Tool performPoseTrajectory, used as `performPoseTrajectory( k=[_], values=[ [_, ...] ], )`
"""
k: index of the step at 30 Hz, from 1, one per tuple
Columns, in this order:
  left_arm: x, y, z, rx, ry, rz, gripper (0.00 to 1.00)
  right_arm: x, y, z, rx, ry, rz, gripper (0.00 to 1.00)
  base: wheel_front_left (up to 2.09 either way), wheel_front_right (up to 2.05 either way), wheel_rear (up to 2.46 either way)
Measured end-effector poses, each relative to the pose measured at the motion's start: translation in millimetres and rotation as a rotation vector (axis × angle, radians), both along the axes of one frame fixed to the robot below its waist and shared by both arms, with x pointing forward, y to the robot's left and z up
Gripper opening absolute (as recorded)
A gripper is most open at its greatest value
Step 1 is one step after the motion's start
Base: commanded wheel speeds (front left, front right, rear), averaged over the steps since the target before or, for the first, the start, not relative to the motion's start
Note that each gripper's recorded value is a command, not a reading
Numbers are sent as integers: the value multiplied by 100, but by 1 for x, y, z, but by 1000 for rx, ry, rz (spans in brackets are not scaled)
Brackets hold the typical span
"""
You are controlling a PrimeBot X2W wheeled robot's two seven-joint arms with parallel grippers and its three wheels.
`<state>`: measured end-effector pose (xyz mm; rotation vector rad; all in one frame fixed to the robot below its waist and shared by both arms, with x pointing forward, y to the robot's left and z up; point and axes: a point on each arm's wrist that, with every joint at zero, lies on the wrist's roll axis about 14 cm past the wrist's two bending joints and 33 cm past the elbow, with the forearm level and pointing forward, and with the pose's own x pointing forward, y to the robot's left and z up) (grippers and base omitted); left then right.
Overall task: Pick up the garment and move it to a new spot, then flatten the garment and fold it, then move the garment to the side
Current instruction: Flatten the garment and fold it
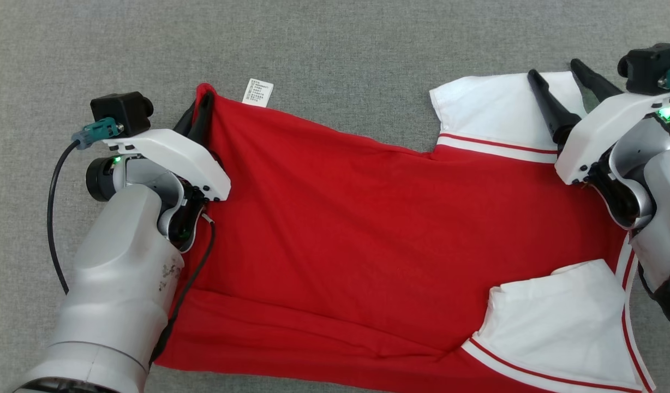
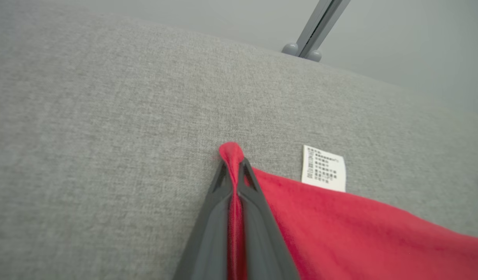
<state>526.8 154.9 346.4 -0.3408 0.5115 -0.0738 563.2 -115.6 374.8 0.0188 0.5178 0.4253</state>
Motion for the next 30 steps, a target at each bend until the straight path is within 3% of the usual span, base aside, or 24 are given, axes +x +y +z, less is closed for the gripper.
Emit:
performPoseTrajectory(
  k=[2,3,4,5,9,14,19,30],
  values=[
    [-1,0,0,-4,1,0,0,-5,5,-12,-23,64,32,100,0,0,0],
    [-1,0,1,-7,0,-1,0,-6,7,-14,-23,86,39,81,0,0,0],
    [-2,-1,1,-12,0,2,0,-6,7,-15,-31,104,49,34,0,0,0],
    [-2,-1,2,-15,1,2,0,-6,8,-15,-29,116,53,0,0,0,0],
    [-7,1,5,-26,-3,8,0,-3,4,-2,-3,75,47,0,0,0,0],
    [-12,7,12,-30,-33,23,0,16,-3,45,59,-126,18,0,0,0,0],
    [-11,18,28,-34,-88,48,0,17,-10,72,81,-214,4,0,0,0,0],
    [-36,22,48,-131,-172,83,0,-31,-12,82,168,-300,9,0,0,0,0]
  ],
)
